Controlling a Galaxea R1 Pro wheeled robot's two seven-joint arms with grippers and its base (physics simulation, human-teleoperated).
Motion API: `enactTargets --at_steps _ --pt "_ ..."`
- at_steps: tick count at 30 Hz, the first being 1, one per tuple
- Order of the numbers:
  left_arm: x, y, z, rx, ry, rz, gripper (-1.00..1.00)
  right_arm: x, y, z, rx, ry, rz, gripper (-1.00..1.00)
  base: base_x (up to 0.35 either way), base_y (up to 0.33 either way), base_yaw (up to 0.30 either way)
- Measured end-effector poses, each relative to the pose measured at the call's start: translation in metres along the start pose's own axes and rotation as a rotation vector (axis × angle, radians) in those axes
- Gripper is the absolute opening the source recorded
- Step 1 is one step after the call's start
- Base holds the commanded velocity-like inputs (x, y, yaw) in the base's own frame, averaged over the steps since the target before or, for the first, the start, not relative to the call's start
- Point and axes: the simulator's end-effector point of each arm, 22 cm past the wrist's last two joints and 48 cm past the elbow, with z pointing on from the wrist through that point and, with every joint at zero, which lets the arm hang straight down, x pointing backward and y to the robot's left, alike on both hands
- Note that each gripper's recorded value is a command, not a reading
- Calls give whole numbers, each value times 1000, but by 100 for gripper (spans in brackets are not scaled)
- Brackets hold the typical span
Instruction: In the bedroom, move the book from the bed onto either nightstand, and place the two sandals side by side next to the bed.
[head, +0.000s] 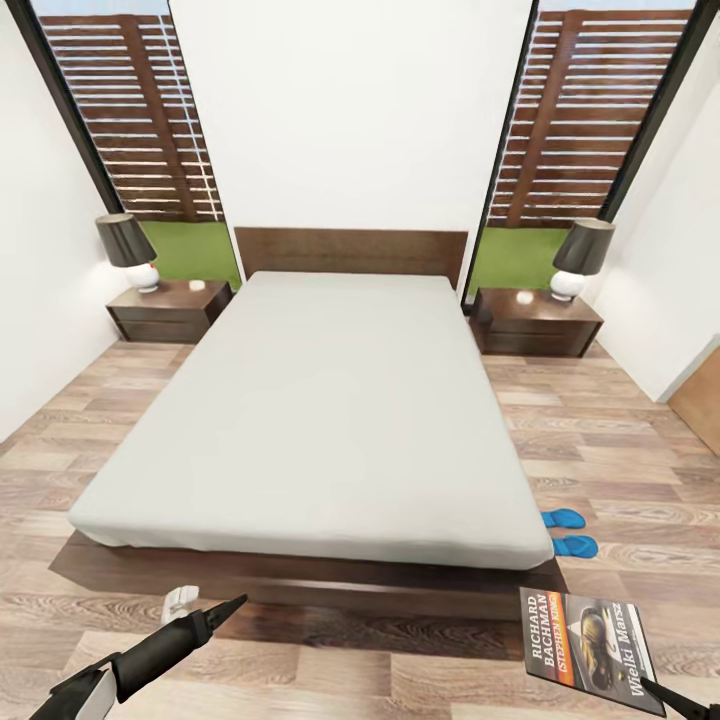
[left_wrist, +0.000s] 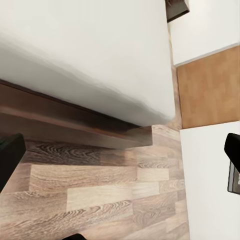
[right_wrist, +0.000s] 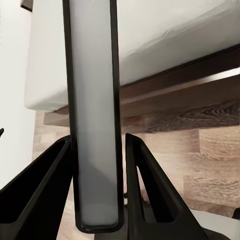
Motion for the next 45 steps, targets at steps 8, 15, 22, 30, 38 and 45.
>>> enactTargets --at_steps 8,15,22,30,38,45 --pt "0 -4 2 8 -4 0 100 -2 1 0 -1 -6 -3 -100 0 0 -22" --pt "-4 -8 2 14 -11 6 100 -4 4 -1 -6 -11 -11 -100 0 0 -4" --pt "-8 -12 2 19 -18 14 100 -7 7 -1 -13 -17 -19 -100 0 0 0" --pt "-13 -16 1 24 -25 22 100 -10 9 -2 -18 -25 -27 -100 0 0 0" --pt "-17 -20 0 30 -33 31 100 -13 12 -2 -23 -34 -36 -100 0 0 0" --pt "-21 -24 -1 35 -40 38 100 -16 15 -3 -27 -41 -42 -100 0 0 0"
